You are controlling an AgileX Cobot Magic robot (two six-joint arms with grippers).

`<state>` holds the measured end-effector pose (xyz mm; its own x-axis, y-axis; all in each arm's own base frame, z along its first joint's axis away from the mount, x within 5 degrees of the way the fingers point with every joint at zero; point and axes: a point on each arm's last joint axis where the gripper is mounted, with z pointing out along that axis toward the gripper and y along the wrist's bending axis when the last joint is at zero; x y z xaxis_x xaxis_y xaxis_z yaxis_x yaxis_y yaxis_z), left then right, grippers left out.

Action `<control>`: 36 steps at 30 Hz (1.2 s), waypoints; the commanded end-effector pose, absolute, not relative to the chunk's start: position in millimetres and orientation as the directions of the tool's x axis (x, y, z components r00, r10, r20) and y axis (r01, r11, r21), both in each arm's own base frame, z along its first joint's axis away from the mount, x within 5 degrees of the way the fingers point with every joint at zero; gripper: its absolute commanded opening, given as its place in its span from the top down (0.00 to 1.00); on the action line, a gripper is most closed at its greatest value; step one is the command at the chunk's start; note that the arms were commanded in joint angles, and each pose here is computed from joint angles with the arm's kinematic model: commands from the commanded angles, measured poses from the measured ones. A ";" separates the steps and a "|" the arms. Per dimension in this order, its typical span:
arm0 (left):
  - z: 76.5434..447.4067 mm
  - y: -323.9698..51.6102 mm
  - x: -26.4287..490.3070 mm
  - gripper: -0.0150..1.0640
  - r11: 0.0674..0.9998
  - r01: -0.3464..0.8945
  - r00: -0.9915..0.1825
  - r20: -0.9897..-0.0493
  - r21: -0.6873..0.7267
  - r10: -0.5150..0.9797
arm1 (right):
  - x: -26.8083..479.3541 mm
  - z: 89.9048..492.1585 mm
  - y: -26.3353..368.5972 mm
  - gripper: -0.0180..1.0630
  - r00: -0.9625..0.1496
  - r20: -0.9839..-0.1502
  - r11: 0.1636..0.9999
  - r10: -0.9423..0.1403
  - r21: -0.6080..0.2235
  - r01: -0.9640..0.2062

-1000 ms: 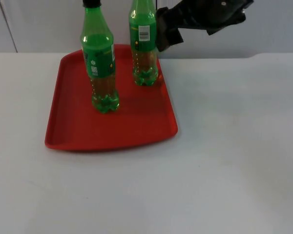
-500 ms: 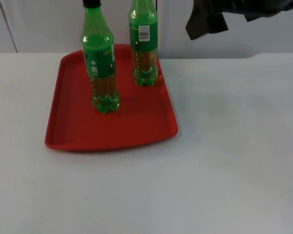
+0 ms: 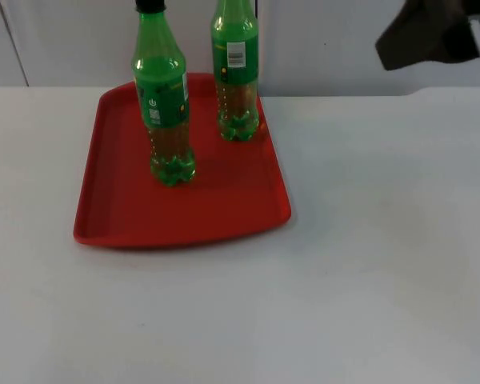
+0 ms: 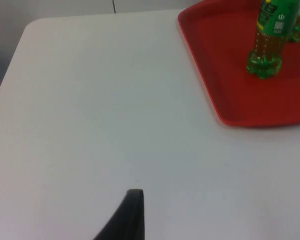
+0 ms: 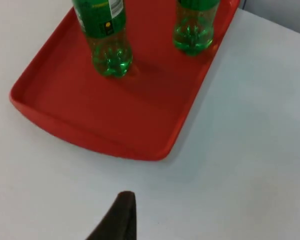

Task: Place the bottle upright on the tray.

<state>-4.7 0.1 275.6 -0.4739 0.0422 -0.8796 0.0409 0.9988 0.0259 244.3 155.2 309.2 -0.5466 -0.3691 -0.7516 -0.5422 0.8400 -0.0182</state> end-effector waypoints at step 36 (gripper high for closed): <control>274.5 -0.3 -4.8 0.01 0.999 0.039 -0.473 -0.880 0.022 0.038 | 84.0 332.6 54.5 0.01 -0.354 -0.906 0.838 -0.232 -0.001 -0.546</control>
